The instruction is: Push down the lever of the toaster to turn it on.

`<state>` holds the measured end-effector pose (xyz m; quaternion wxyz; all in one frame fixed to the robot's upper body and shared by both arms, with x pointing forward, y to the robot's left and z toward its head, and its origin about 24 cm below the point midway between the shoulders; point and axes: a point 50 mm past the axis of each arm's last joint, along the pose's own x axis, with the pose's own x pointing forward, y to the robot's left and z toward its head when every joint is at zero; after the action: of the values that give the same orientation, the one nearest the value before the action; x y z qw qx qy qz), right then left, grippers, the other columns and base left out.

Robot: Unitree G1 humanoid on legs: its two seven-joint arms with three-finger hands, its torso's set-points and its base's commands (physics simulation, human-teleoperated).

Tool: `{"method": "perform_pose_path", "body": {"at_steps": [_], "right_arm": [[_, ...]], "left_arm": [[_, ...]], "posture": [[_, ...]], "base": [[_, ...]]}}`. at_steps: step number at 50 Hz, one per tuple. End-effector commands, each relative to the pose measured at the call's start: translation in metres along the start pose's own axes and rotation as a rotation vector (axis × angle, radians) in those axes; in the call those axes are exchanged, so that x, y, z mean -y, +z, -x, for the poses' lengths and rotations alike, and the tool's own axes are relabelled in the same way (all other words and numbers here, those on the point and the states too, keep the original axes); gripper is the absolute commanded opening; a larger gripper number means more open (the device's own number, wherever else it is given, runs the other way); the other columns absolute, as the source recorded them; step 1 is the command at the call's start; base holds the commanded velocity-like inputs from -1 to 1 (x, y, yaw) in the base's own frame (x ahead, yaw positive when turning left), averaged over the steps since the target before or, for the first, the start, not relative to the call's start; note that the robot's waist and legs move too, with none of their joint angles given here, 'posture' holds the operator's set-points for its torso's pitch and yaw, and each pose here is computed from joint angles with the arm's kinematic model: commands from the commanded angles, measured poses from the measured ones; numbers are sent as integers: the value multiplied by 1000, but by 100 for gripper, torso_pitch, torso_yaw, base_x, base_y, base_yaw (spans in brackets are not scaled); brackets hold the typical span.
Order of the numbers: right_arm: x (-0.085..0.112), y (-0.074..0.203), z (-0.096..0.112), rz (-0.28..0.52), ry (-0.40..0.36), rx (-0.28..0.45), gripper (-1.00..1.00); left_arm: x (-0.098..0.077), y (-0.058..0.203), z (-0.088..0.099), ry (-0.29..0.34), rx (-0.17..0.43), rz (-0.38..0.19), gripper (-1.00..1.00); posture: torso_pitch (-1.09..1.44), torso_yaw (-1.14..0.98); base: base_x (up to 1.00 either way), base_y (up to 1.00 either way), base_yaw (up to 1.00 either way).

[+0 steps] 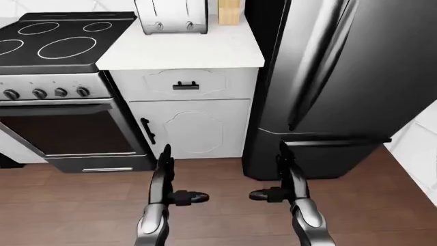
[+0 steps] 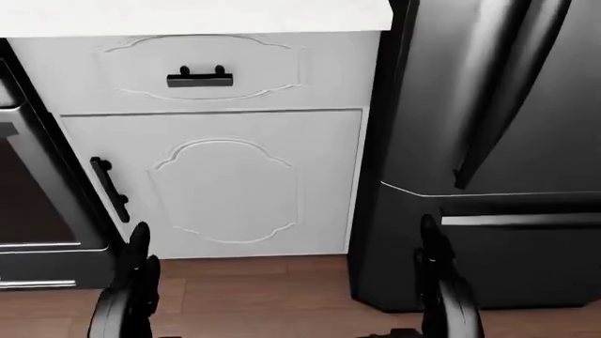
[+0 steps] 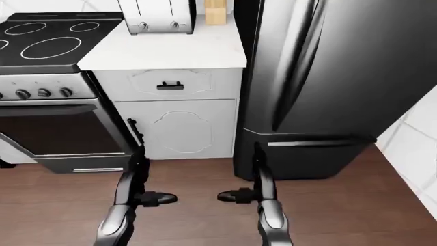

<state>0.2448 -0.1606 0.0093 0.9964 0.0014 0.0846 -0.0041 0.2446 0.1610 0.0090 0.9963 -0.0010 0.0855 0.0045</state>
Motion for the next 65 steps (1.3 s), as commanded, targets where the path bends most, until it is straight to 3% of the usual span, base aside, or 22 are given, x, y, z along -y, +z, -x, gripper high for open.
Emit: {"method": "perform_pose_path", "body": {"at_steps": [1, 18, 24, 32, 37, 41, 44, 52, 59, 65], "right_arm": [[-1, 33, 0, 4, 10, 175, 100], [0, 31, -2, 25, 4, 176, 100], [-1, 57, 0, 32, -14, 198, 100], [5, 110, -7, 24, -20, 216, 100], [7, 149, -12, 98, -45, 226, 100], [4, 172, -11, 88, -32, 238, 100], [5, 195, -8, 27, -9, 261, 100], [6, 244, 4, 51, -1, 316, 100], [5, 275, 4, 38, 3, 371, 100], [4, 276, 7, 26, 15, 390, 100]], "left_arm": [[-1, 35, -1, -1, 180, -5, 100], [-2, 34, -2, 7, 176, 5, 100], [-1, 46, -2, 19, 167, 23, 100], [-3, 87, -13, 15, 181, 16, 100], [-8, 135, -21, 20, 204, 21, 100], [-12, 171, -23, 19, 227, 42, 100], [-12, 196, -24, 8, 267, 44, 100], [-12, 207, -23, -4, 265, 42, 100], [-14, 249, -23, -14, 314, 55, 100], [-16, 273, -13, -8, 355, 34, 100]], "posture": [[0, 0], [0, 0], [0, 0], [0, 0], [0, 0], [0, 0], [0, 0], [0, 0], [0, 0], [0, 0]], "base": [[0, 0, 0], [0, 0, 0], [0, 0, 0], [0, 0, 0], [0, 0, 0], [0, 0, 0], [0, 0, 0], [0, 0, 0], [0, 0, 0], [0, 0, 0]]}}
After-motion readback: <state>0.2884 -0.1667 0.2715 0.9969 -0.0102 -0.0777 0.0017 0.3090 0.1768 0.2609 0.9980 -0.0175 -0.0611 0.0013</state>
